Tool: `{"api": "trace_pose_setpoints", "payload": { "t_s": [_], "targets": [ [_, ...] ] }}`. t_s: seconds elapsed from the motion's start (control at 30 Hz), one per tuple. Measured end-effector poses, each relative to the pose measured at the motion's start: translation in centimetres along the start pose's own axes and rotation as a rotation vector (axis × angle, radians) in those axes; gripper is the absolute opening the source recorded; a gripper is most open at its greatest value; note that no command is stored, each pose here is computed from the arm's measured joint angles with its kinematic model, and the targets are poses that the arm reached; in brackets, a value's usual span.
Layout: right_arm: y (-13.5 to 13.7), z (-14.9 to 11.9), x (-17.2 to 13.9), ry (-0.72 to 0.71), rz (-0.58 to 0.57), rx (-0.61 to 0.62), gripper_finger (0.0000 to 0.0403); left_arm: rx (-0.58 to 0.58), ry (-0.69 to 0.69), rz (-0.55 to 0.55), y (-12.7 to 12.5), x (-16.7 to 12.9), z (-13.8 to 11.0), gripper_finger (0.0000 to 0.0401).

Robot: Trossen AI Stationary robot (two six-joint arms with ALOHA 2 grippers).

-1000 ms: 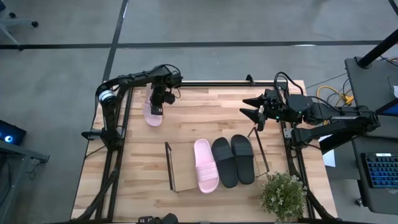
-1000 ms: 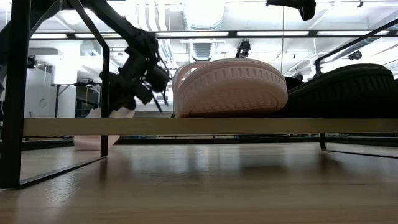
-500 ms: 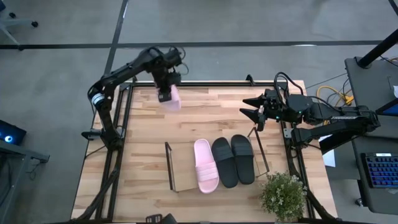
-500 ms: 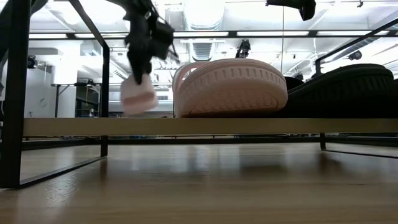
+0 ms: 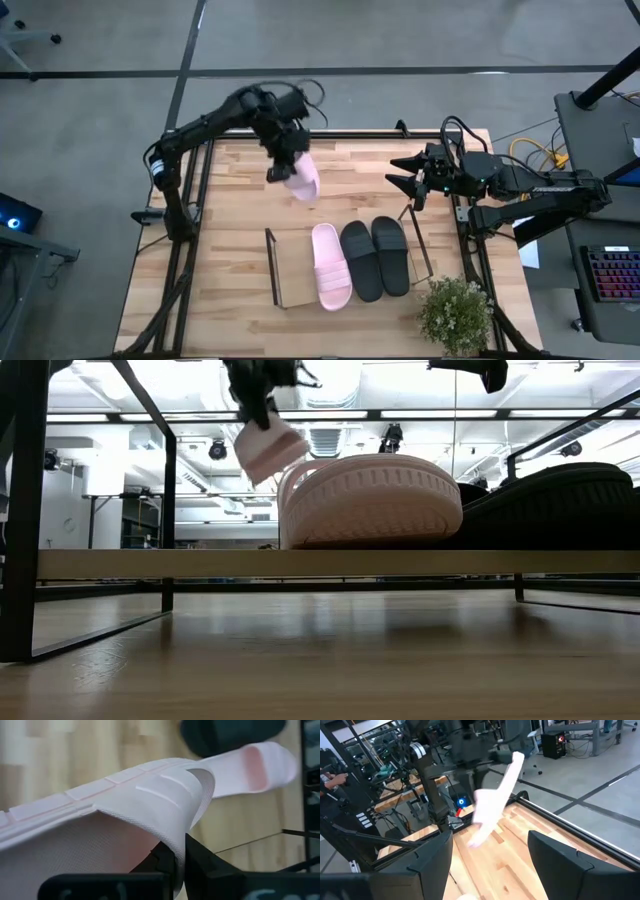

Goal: Pick and place slides into the shelf
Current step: Put the pink slide on the shelf

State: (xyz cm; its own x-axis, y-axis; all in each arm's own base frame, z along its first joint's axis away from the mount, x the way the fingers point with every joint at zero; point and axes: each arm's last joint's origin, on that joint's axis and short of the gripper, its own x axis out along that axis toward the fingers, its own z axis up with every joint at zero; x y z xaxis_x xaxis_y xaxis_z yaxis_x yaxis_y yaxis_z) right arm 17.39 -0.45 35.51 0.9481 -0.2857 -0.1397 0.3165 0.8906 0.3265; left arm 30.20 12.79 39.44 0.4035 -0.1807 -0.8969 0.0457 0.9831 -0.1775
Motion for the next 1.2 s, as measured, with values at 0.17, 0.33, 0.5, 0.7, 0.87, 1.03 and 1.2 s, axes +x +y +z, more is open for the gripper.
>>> {"api": "trace_pose_setpoints", "payload": {
  "t_s": [0.17, 0.33, 0.5, 0.7, 0.87, 1.03, 1.2],
  "targets": [
    [0.0, 0.0, 0.0, 0.000, 0.000, 0.003, 0.0249, 0.051, 0.024, -0.049, -3.7, 1.3, 1.2, 0.0000],
    [0.0, 0.0, 0.0, 0.000, 0.000, 0.002, 0.0249, 0.023, 0.003, -0.073, -6.5, 2.2, 2.1, 0.0000],
    [0.0, 0.0, 0.0, 0.000, 0.000, 0.003, 0.0249, -0.075, 0.014, -0.098, -8.4, 3.4, 2.7, 0.0000],
    [0.0, 0.0, 0.0, 0.000, 0.000, 0.003, 0.0249, -0.090, 0.101, -0.148, -10.4, 5.2, 2.9, 0.0000],
    [0.0, 0.0, 0.0, 0.000, 0.001, 0.003, 0.0249, -0.093, 0.174, -0.176, -11.6, 6.4, 2.8, 0.0000],
    [0.0, 0.0, 0.0, 0.001, 0.000, 0.003, 0.0249, -0.094, 0.254, -0.181, -12.5, 7.6, 2.6, 0.0000],
    [0.0, 0.0, 0.0, 0.003, 0.003, 0.003, 0.0249, -0.108, 0.304, -0.254, -13.7, 9.2, 2.9, 0.0000]
  ]
}}
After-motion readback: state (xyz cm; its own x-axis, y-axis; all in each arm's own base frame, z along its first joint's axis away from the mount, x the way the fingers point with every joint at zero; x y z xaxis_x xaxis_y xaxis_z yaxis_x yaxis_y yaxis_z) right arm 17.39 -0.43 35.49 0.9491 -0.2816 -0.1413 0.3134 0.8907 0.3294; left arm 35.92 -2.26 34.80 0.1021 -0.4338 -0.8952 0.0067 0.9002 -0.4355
